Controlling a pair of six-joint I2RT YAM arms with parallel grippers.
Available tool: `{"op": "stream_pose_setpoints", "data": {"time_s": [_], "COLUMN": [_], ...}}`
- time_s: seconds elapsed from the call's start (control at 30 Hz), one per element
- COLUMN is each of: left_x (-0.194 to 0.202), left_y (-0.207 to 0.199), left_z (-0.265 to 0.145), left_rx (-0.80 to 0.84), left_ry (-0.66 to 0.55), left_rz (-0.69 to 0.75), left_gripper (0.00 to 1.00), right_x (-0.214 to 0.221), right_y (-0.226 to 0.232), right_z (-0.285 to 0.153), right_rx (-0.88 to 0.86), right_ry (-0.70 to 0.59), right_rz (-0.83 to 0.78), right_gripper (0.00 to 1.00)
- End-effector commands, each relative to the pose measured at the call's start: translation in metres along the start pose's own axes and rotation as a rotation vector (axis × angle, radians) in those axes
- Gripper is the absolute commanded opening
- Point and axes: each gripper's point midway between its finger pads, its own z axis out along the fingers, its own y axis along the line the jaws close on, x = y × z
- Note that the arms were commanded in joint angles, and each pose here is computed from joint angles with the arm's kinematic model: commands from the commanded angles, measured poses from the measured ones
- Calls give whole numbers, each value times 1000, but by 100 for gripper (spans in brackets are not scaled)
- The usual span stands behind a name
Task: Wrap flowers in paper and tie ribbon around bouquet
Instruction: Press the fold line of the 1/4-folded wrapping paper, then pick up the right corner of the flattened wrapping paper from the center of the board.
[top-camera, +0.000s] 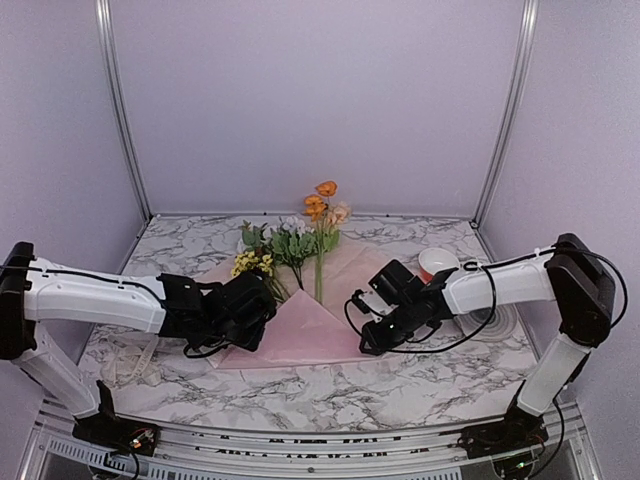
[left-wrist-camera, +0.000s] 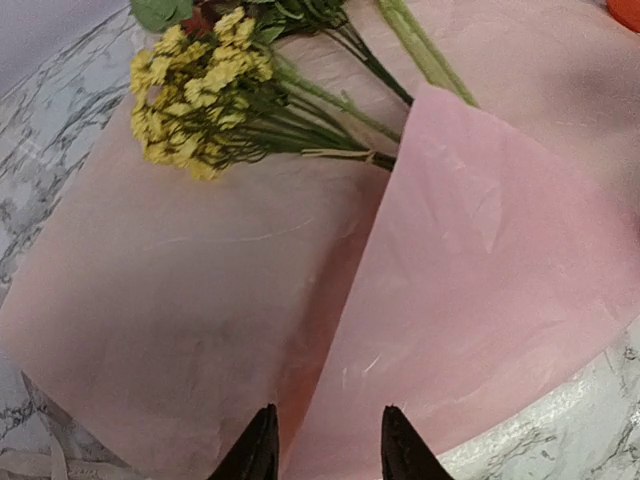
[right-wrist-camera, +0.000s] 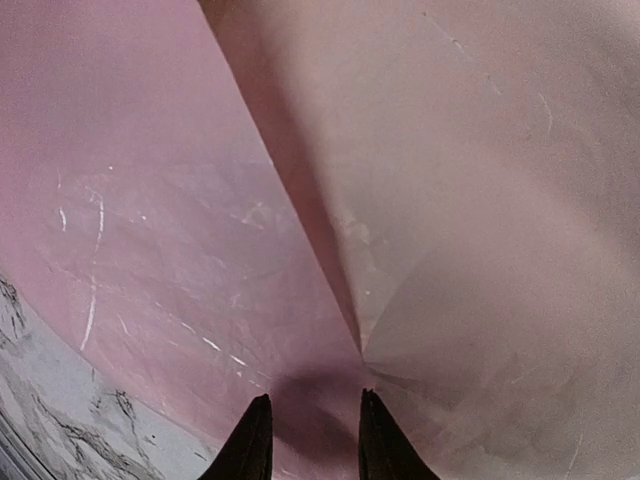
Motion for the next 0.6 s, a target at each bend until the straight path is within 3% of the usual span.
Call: {"op": "stream_pose_setpoints", "data": {"time_s": [0.0, 0.2, 0.33, 0.4, 0.57], "left_x": [-12, 23, 40, 44, 49], "left_y": [-55, -82, -86, -86, -84], "left_z": [27, 81, 92, 92, 90], "left_rx": [129, 220, 250, 262, 291], "left_ry": [8, 130, 182, 189, 209], "left_rz": [243, 338, 374, 383, 372], "left_gripper": [35, 37, 37, 37, 37], "right_x": [-4, -12, -23, -28, -36], "right_y": [-5, -10, -26, -34, -46], "right_z": [-9, -24, -45, -60, -97], "right_rx": [69, 135, 267, 326, 402], "right_ry": [37, 47, 28, -1, -120], "right_rz": [51, 104, 135, 161, 255], "right_gripper": [29, 30, 33, 37, 59]}}
